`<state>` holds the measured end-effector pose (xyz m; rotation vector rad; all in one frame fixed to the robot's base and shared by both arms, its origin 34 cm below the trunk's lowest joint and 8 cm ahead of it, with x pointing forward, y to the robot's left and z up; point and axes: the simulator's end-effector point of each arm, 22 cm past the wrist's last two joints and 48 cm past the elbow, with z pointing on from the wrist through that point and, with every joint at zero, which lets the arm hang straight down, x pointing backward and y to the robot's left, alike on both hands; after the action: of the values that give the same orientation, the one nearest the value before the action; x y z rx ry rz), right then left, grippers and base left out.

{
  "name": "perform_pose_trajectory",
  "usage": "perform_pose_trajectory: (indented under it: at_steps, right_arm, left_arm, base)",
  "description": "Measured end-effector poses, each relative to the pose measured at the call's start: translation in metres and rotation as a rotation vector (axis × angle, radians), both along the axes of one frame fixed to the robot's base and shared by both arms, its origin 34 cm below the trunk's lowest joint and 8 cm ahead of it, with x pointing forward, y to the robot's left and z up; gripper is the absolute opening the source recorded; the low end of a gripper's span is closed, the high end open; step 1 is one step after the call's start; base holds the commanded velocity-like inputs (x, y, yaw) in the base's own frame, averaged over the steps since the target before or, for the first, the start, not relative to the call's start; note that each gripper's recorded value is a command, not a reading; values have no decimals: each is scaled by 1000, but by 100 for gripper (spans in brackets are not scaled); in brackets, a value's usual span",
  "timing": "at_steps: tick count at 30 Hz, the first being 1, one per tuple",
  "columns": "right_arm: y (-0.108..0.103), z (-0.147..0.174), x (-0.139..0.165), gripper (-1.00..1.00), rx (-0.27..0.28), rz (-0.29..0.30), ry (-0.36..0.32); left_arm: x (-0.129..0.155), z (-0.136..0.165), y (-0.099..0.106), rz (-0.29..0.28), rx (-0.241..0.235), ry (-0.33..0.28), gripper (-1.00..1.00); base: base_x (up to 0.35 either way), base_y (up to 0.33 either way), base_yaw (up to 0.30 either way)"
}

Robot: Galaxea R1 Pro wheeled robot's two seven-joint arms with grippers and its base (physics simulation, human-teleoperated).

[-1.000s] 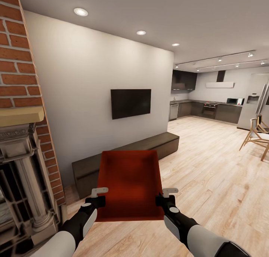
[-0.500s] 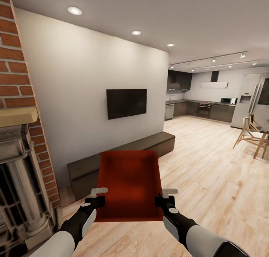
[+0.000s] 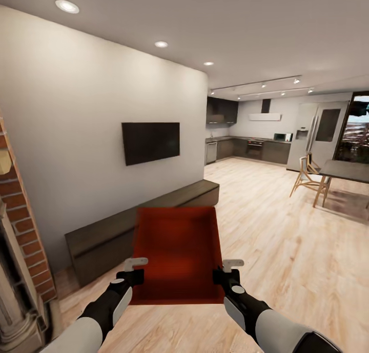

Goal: Move the two storage containers from the living room to the garage. In the garage, place one container on the floor and stack the other container on top of it (either order is fine).

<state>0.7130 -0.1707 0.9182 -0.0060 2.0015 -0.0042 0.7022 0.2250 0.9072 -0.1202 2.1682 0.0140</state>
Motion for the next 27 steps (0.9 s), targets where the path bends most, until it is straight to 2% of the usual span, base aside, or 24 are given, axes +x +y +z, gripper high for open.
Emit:
perform_pose_trajectory:
  at_steps: [27]
  right_arm:
    - [-1, 0, 0, -100, 2, 0, 1]
  left_arm:
    - [0, 0, 0, 0, 2, 1, -100]
  base:
    - [0, 0, -286]
